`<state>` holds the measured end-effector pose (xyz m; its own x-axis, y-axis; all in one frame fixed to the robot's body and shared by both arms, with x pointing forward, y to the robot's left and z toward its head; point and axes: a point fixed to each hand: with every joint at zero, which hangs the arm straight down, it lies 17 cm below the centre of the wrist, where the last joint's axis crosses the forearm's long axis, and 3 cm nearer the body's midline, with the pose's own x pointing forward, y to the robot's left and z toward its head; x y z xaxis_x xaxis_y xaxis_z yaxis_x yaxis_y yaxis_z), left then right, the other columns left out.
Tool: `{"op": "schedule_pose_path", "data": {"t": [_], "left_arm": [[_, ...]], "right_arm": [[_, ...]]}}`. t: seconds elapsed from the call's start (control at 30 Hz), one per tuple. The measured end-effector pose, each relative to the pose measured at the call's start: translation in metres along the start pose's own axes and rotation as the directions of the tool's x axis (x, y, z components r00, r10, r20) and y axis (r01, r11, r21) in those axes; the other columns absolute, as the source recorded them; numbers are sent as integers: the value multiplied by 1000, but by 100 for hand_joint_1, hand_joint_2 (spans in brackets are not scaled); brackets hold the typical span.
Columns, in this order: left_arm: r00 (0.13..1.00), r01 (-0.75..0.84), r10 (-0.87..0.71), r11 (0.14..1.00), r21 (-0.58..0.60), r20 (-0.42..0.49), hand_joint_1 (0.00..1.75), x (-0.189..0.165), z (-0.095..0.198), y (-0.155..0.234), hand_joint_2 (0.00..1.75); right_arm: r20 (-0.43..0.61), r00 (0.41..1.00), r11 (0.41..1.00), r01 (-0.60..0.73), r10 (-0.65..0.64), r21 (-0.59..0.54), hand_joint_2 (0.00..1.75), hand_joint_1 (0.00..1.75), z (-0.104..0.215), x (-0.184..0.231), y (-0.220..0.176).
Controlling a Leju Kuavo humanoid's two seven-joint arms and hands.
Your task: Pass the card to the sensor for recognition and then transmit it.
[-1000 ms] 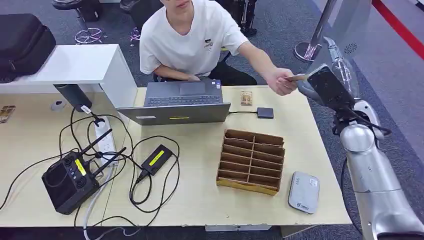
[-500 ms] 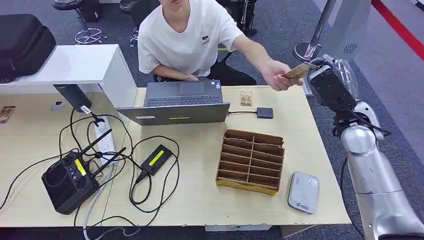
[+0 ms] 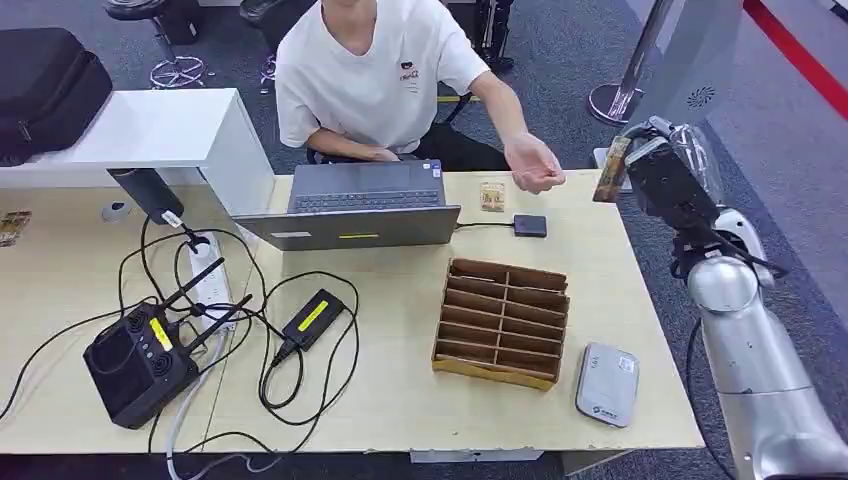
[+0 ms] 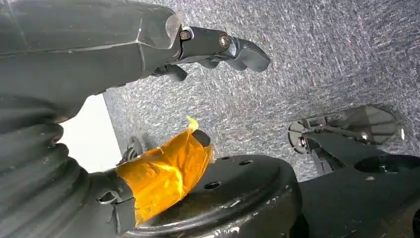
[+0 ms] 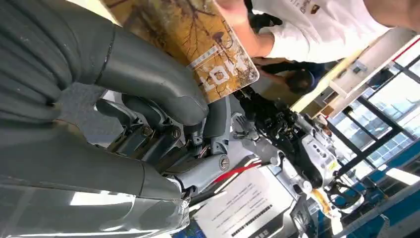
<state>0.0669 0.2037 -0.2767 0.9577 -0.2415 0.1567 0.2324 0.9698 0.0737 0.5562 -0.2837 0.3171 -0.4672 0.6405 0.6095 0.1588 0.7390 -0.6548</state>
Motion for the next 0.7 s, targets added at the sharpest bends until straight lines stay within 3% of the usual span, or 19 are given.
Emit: {"op": "schedule_pose_path", "data": {"t": [0.3, 0.7], "left_arm": [[1000, -5, 5, 1000, 14, -13, 0, -2, 0, 2, 175], [999, -40, 40, 999, 13, -19, 0, -3, 0, 1, 175]], "right_arm": [[-21, 1000, 1000, -8, 7, -26, 175, 175, 20, -16, -10], [-34, 998, 995, -58, 56, -81, 175, 175, 110, -44, -43]]}}
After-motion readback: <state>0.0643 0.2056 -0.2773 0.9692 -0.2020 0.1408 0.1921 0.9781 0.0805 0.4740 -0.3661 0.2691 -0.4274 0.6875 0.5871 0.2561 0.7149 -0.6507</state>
